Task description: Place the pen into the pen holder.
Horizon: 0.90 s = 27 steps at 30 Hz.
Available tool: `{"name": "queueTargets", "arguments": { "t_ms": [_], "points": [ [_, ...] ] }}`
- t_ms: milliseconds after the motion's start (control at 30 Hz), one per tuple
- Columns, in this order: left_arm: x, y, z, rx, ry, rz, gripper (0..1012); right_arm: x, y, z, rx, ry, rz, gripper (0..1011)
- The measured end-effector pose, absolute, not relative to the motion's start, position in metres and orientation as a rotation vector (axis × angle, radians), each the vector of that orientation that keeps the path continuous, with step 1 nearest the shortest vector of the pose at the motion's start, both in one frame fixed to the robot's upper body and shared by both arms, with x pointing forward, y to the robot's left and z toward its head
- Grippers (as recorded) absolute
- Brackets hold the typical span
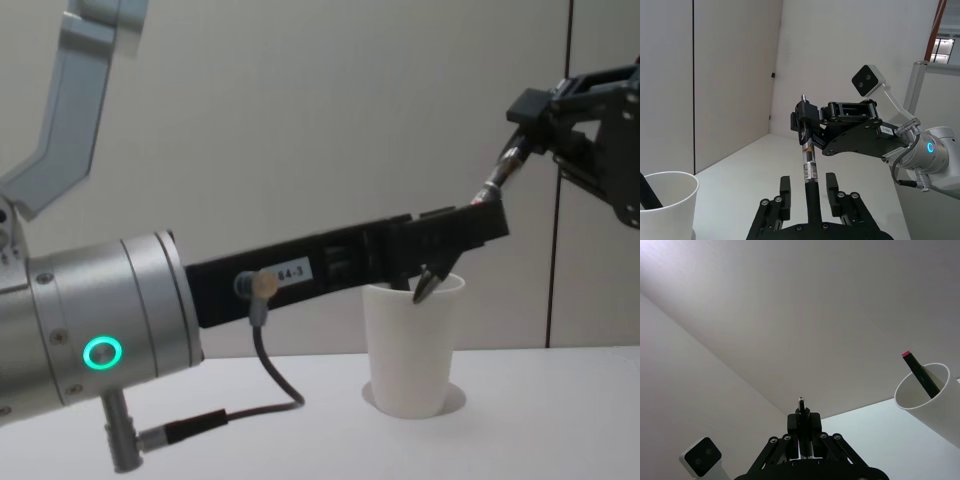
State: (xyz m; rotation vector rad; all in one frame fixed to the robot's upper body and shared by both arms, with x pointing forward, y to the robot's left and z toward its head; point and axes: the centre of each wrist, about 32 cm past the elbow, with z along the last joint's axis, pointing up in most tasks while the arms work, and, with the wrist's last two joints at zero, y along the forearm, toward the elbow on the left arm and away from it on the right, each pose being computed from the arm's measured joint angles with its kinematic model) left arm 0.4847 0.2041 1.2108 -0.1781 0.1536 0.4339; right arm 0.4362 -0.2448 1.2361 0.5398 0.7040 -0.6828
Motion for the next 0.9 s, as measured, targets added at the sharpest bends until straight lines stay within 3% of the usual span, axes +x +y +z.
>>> {"name": "queueTargets", "arguments": {
  "t_ms": [100,133,367,633,900],
  "points": [
    [0.4847,0.2041,1.2108,-0.178,0.154,0.434,460,0.4362,-0.2448,1.2361,0.540,0.704,-0.683,135],
    [0.4847,0.2040,1.2108,-0.178,0.154,0.434,535,0.4362,-0.2448,1.2361,0.540,0.704,-0.683,135],
    [0.4846,0.2040,1.2108,-0.178,0.153,0.434,770,0.4362,-0.2449,1.2361,0.540,0.704,-0.683,135],
    [0.4847,0.2040,1.2108,-0.179,0.153,0.434,966,0.4364,-0.2455,1.2360,0.540,0.702,-0.685,135],
    [0.4847,0.2040,1.2108,-0.179,0.153,0.433,1001,0.4369,-0.2500,1.2359,0.544,0.688,-0.696,135]
  ]
}}
